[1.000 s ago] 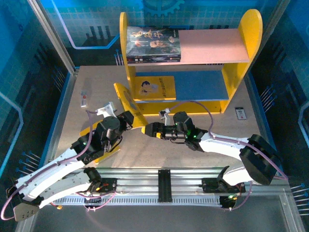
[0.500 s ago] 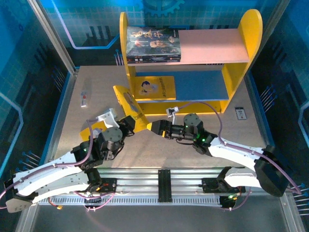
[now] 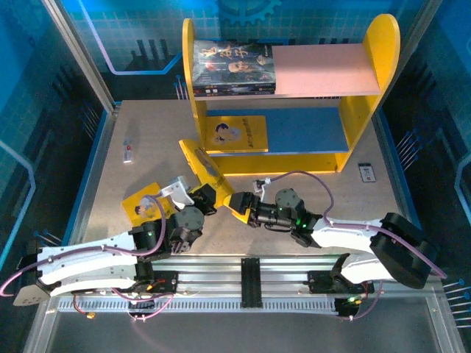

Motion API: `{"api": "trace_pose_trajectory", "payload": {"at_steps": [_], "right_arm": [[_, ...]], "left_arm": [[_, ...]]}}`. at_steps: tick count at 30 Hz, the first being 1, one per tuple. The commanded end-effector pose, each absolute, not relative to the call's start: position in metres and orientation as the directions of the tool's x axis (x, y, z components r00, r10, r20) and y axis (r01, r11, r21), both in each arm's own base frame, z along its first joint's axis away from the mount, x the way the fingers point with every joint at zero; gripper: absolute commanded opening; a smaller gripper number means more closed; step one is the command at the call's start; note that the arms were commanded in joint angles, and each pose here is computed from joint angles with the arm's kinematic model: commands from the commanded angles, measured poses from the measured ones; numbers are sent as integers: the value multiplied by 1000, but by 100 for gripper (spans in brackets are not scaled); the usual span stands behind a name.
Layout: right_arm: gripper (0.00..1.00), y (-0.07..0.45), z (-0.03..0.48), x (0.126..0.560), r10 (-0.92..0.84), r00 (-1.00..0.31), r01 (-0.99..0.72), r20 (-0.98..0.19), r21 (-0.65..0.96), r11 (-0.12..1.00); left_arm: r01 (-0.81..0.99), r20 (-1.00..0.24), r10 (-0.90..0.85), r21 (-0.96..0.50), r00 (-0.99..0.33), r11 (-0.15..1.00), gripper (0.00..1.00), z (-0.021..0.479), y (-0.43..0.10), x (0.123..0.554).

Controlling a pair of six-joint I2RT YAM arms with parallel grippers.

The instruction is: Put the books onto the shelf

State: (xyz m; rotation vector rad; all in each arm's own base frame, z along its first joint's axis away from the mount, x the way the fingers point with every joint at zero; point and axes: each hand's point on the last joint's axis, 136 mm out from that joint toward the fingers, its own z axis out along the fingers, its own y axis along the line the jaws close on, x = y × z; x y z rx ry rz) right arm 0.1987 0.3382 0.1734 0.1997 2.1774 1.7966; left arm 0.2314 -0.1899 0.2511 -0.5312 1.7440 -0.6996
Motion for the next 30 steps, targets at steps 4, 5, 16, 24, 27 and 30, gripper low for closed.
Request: {"api": "trace_pose_trajectory", "payload": {"at_steps": [4,5,16,24,27,30], "right_arm": [[95,350,188,207,361,-927,-75,-101,994,85],[95,351,189,209,366,-926,-72,-93,995,69],[78,371,202,224,397,-918,-36,-1,996,-81],[46,372,203,224,405,-914,-33,14,994,-109],[34,370,204,225,409,-913,-44,2,994,-101],[27,369,206,224,411,-912,-62,-20,994,-89]], "left_arm": [[44,-628,-751,-772,-203,634,0,278,-194,233],[47,-625,-754,-775,-204,630,0,278,-194,232],[54,-598,-768,-796,-230,604,0,269,-203,230],[54,-601,-765,-793,-230,607,0,269,-203,230],[56,-603,-762,-791,-236,609,0,268,-204,230],[53,-606,-758,-788,-242,613,0,267,-203,229]]}}
